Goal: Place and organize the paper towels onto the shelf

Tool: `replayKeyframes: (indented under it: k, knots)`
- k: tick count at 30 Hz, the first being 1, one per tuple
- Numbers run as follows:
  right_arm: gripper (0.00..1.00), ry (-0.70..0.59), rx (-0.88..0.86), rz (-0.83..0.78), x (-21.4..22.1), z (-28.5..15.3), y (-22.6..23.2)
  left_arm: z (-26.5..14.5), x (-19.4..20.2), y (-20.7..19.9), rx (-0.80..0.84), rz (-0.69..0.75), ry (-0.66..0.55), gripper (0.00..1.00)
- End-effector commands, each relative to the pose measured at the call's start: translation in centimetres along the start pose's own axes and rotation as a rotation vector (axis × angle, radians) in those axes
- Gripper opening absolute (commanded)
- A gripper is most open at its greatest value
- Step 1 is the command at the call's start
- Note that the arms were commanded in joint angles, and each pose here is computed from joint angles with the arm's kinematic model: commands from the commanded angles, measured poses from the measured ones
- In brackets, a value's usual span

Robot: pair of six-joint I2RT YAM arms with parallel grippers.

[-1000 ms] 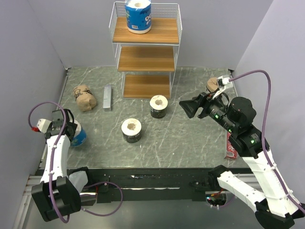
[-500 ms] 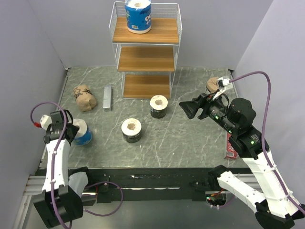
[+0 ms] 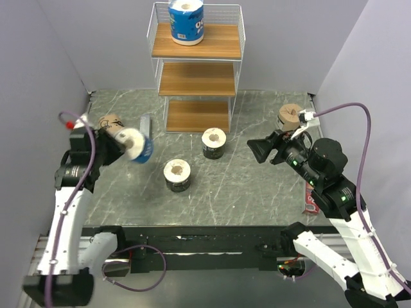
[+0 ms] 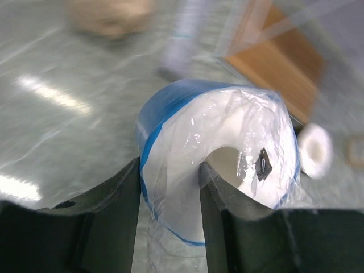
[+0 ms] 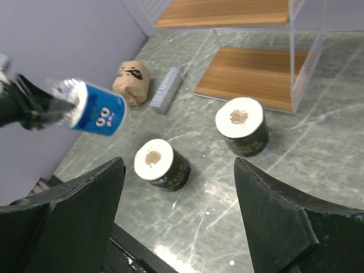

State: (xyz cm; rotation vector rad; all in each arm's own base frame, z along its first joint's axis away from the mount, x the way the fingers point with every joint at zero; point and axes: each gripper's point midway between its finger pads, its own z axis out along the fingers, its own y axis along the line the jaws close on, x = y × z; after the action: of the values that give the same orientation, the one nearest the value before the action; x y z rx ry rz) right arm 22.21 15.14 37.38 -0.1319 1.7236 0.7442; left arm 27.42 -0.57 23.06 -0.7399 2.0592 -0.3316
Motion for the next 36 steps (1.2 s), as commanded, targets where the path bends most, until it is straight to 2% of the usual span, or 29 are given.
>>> replayKeyframes:
  k: [1,2,3,5,6,8,9,11,12,15,20,25,28,29,34,35,36]
  knots:
    - [0.84,-0.026,0.088,0.006,0.2,-1.1,-1.7,-2.8,-1.1,-9.7,0.265,0.101,-0.023,0.21]
    - [0.84,-0.031,0.113,0.009,0.3,-1.3,-2.2,-3.6,-1.1,-11.6,0.314,0.11,-0.015,0.22]
    - [0.84,-0.031,0.164,0.02,0.6,-1.6,-3.1,-3.5,0.7,-13.5,0.347,0.146,0.033,0.21]
    - [0.84,-0.049,0.202,0.031,0.5,-2.3,-3.8,-3.9,1.2,-16.0,0.373,0.149,0.026,0.23]
    - [0.84,-0.059,0.225,0.04,0.4,-2.6,-4.1,-4.0,3.6,-17.8,0.408,0.186,0.078,0.23]
    - [0.84,-0.083,0.231,0.047,0.1,-3.3,-4.2,-4.4,4.8,-20.5,0.456,0.187,0.087,0.24]
    - [0.84,-0.093,0.238,0.046,0.0,-3.6,-4.3,-4.1,7.5,-22.0,0.477,0.225,0.141,0.23]
    - [0.84,-0.097,0.277,0.045,0.2,-4.1,-5.1,-4.0,9.8,-24.2,0.509,0.241,0.185,0.23]
    - [0.84,-0.099,0.295,0.046,0.3,-4.3,-5.4,-3.4,12.7,-25.5,0.518,0.278,0.237,0.22]
    - [0.84,-0.088,0.328,0.041,1.0,-4.6,-6.2,-2.0,17.3,-27.2,0.506,0.328,0.29,0.22]
    - [0.84,-0.062,0.303,0.044,2.1,-4.4,-6.0,0.2,21.3,-28.0,0.499,0.356,0.369,0.26]
    - [0.84,0.005,0.335,0.059,4.3,-3.4,-7.0,2.3,24.5,-26.3,0.448,0.373,0.424,0.39]
    - [0.84,0.037,0.344,0.075,5.7,-2.7,-7.5,2.5,25.4,-25.9,0.447,0.372,0.445,0.5]
    - [0.84,0.05,0.344,0.08,6.2,-2.5,-7.6,2.6,25.4,-25.9,0.45,0.377,0.447,0.56]
    - [0.83,0.128,0.297,0.119,8.2,-1.0,-7.0,1.6,22.9,-27.3,0.456,0.407,0.389,0.77]
    - [0.83,0.143,0.286,0.126,8.7,-0.7,-6.9,1.5,21.8,-27.3,0.441,0.407,0.353,0.87]
    - [0.82,0.158,0.283,0.134,9.0,-0.2,-6.8,1.3,20.9,-27.5,0.44,0.407,0.332,0.92]
